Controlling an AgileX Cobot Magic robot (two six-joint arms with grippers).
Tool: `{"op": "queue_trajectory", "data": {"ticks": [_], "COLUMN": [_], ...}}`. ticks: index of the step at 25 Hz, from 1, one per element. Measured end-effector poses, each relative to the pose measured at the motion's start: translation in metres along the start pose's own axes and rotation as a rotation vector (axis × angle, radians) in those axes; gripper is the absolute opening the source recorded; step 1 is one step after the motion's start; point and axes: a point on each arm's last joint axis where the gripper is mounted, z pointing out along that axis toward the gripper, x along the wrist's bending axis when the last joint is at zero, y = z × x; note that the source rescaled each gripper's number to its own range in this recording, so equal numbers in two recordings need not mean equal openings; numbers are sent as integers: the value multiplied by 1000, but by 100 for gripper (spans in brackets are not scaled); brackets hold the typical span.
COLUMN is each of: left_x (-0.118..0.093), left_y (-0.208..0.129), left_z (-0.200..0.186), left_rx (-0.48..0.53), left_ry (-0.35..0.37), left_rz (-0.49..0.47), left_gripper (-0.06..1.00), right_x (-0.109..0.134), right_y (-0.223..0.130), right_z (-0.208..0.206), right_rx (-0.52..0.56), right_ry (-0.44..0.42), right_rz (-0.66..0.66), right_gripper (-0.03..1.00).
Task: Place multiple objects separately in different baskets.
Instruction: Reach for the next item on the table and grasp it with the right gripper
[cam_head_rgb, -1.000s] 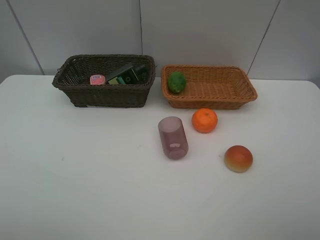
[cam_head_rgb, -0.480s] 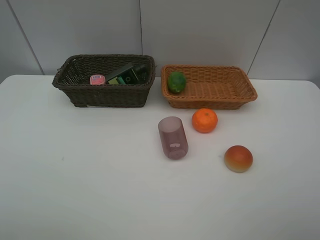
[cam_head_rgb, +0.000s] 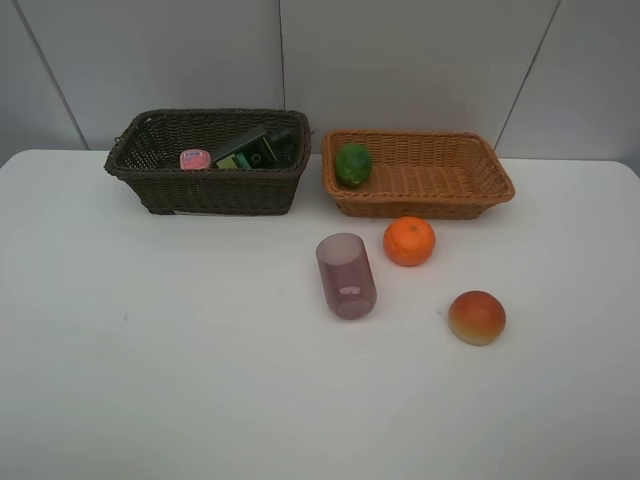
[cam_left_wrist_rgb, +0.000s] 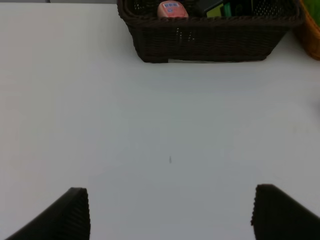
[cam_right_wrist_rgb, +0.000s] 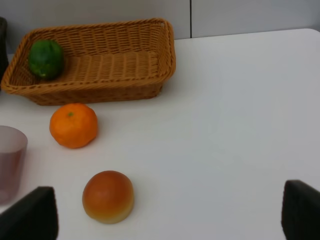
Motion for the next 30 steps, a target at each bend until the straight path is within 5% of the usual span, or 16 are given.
{"op": "queue_trajectory", "data": {"ticks": [30], "left_x": [0], "left_y": [0], "left_z": [0], "left_rx": [0], "left_ry": [2], "left_rz": [1], "left_gripper": [75], "right_x": [0], "right_y": [0], "right_z": [0], "right_rx": [0], "right_ry": [0], "right_rz": [0], "right_gripper": [94]}}
